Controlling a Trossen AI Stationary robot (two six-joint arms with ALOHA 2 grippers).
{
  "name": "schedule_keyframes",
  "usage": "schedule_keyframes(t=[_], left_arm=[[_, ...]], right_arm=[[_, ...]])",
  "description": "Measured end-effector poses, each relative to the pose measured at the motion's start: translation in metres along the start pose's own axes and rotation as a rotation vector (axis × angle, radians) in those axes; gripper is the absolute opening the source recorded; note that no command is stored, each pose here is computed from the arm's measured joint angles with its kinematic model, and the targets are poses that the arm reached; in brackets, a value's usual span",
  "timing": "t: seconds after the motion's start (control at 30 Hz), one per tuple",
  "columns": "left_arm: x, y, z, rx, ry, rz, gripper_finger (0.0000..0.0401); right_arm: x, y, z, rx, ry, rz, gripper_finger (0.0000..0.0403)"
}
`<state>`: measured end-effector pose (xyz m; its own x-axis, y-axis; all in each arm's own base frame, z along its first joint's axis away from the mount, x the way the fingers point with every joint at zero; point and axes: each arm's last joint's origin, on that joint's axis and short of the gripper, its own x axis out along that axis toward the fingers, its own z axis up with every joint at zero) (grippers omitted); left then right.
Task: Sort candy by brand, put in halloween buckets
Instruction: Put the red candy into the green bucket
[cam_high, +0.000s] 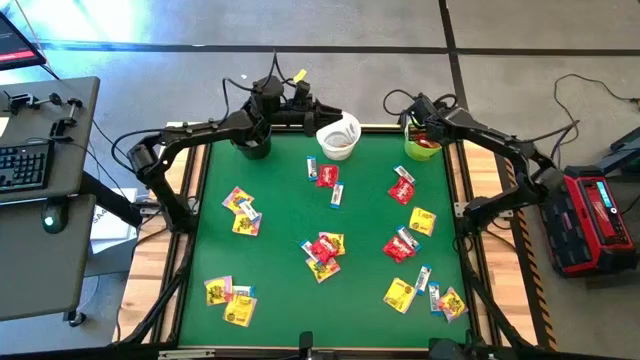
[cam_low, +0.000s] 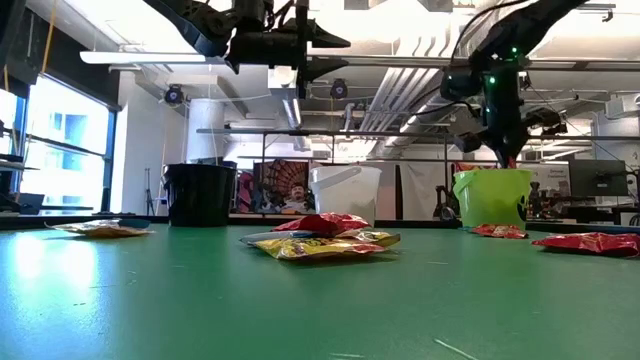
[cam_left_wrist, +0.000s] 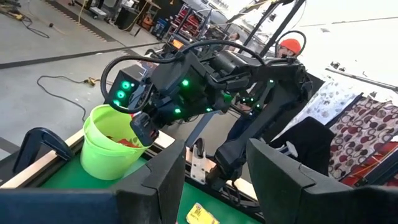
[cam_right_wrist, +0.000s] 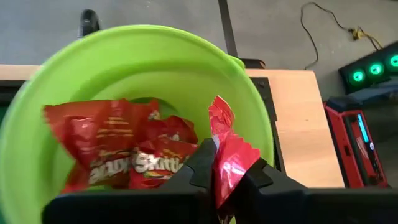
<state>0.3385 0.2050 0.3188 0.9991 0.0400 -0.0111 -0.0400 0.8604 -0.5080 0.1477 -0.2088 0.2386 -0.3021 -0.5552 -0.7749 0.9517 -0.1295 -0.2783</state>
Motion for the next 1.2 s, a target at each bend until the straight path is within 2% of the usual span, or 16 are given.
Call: schedule_keyframes(t=[0.13, 0.43, 0.6, 0.7, 0.83, 1.07, 1.13, 1.2], left_arm=[[0.000, 0.000, 0.000, 0.007, 0.000, 0.000, 0.0163], [-0.001, 0.003, -0.002, 0.017, 0.023, 0.015, 0.0163], [-0.003, 0.006, -0.002, 0.036, 0.038, 0.031, 0.0163], [-0.003, 0.007, -0.003, 0.054, 0.047, 0.036, 0.0163], [-0.003, 0.008, -0.005, 0.049, 0.062, 0.043, 0.0163], [-0.001, 0.006, -0.010, 0.064, 0.100, 0.046, 0.0163], [0.000, 0.005, -0.012, 0.070, 0.112, 0.046, 0.0163], [0.000, 0.006, -0.014, 0.079, 0.126, 0.050, 0.0163]], right_arm=[[0.002, 0.001, 0.000, 0.015, -0.004, 0.010, 0.0060], [0.000, 0.005, 0.005, 0.051, -0.029, 0.068, 0.0176], [-0.014, 0.004, 0.017, 0.007, -0.001, 0.137, 0.0199], [-0.033, 0.009, 0.025, -0.071, -0.005, 0.230, 0.0182], [-0.055, 0.020, 0.019, -0.131, 0.018, 0.423, 0.0123], [-0.073, 0.051, -0.036, -0.273, 0.098, 0.688, 0.0013], [-0.078, 0.056, -0.052, -0.312, 0.150, 0.753, 0.0004], [-0.081, 0.059, -0.065, -0.354, 0.176, 0.768, 0.0010]])
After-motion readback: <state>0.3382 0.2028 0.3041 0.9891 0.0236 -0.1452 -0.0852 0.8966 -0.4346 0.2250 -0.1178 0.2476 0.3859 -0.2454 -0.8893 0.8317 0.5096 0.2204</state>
